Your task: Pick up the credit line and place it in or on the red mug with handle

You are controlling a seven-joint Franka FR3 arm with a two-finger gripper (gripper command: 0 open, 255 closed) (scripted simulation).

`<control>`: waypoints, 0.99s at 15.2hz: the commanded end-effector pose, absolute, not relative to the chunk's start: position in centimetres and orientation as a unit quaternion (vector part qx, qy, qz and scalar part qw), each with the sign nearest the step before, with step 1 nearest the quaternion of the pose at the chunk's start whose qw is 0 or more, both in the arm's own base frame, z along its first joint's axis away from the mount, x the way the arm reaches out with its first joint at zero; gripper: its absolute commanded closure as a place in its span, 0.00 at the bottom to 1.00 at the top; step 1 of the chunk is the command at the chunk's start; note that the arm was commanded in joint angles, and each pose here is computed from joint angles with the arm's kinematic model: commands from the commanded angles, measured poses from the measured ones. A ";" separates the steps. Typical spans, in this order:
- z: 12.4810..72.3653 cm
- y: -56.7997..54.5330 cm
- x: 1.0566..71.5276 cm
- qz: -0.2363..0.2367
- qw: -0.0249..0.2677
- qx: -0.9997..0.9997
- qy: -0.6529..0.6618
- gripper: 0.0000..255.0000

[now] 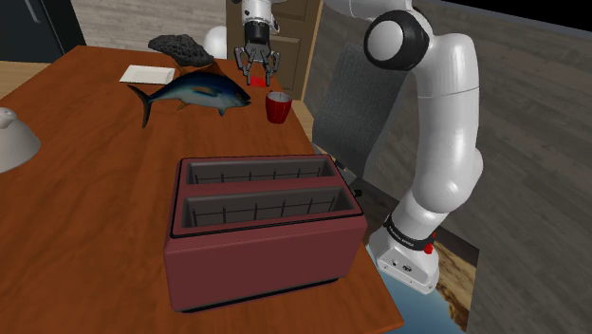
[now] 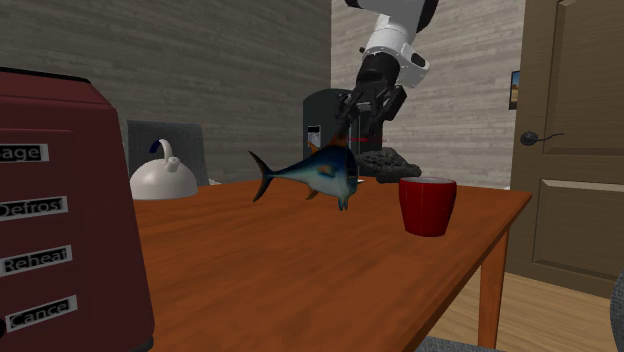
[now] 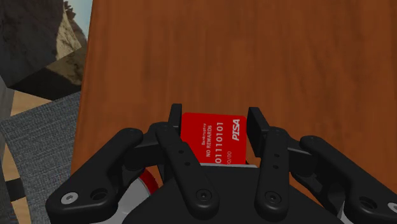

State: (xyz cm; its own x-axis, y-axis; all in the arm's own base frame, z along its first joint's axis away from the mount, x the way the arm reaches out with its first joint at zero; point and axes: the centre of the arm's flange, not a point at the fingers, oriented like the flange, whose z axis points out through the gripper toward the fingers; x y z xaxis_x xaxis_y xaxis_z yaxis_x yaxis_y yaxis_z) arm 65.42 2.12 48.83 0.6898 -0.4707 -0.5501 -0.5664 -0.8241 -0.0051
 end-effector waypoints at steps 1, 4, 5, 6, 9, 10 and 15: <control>48.9 -0.6 65.4 0.274 0.088 -0.915 0.283 1.00; 49.0 -4.6 65.6 0.274 0.088 -0.915 0.283 1.00; 49.0 -5.9 65.7 0.274 0.088 -0.915 0.283 1.00; 49.1 -7.2 65.8 0.274 0.088 -0.915 0.283 1.00; 48.6 -9.9 65.9 0.274 0.088 -0.915 0.283 1.00; 48.1 -9.9 65.9 0.274 0.088 -0.915 0.283 1.00; 45.5 -9.9 65.9 0.274 0.088 -0.915 0.283 1.00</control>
